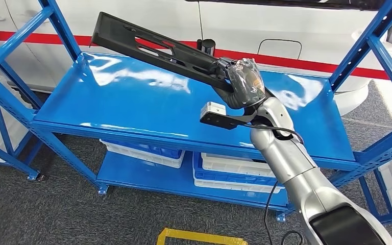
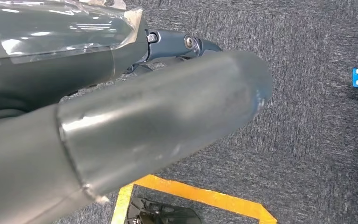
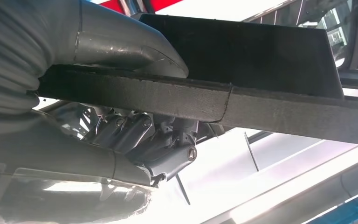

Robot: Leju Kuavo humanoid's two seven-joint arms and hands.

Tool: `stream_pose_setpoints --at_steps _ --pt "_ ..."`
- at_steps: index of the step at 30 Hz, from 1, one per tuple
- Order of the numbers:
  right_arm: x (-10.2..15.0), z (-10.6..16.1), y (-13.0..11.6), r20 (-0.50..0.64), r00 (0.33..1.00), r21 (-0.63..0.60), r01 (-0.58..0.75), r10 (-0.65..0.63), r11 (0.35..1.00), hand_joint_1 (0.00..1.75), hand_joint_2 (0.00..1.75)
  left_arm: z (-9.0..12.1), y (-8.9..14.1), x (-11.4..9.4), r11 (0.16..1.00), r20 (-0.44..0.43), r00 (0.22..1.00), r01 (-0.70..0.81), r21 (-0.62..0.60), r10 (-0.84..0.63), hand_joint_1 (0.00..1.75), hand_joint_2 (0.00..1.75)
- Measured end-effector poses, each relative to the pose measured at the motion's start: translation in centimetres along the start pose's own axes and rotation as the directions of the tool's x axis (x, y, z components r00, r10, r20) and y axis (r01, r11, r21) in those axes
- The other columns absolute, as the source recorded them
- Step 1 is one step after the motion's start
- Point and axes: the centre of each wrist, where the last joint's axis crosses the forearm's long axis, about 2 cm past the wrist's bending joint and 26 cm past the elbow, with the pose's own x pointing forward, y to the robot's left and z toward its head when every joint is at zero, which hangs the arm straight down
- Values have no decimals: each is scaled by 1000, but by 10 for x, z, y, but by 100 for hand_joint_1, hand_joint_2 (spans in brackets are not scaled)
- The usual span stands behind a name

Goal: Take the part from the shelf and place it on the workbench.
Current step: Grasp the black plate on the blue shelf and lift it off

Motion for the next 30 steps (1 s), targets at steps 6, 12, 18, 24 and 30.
stream_pose_setpoints --at_steps 6,12,18,24,30 --pt "0 9 7 -17 1000 15 9 -8 1000 173 175 -1 0 1 1000 -4 1000 -2 -7 2 0 0" --pt "-2 14 10 -28 1000 20 2 -1 1000 173 175 -1 0 2 1000 -4 1000 4 -10 -4 0 0" --pt "-2 17 13 -33 999 24 -1 2 1000 173 175 -2 -1 3 1000 -1 1000 11 -15 -11 0 0" --pt "-3 20 15 -39 999 29 -2 3 1000 173 175 -3 0 5 1000 1 1000 15 -12 -15 0 0" --pt "-2 18 14 -42 999 20 1 0 1000 173 175 -6 1 8 1000 9 1000 18 -6 -18 0 0"
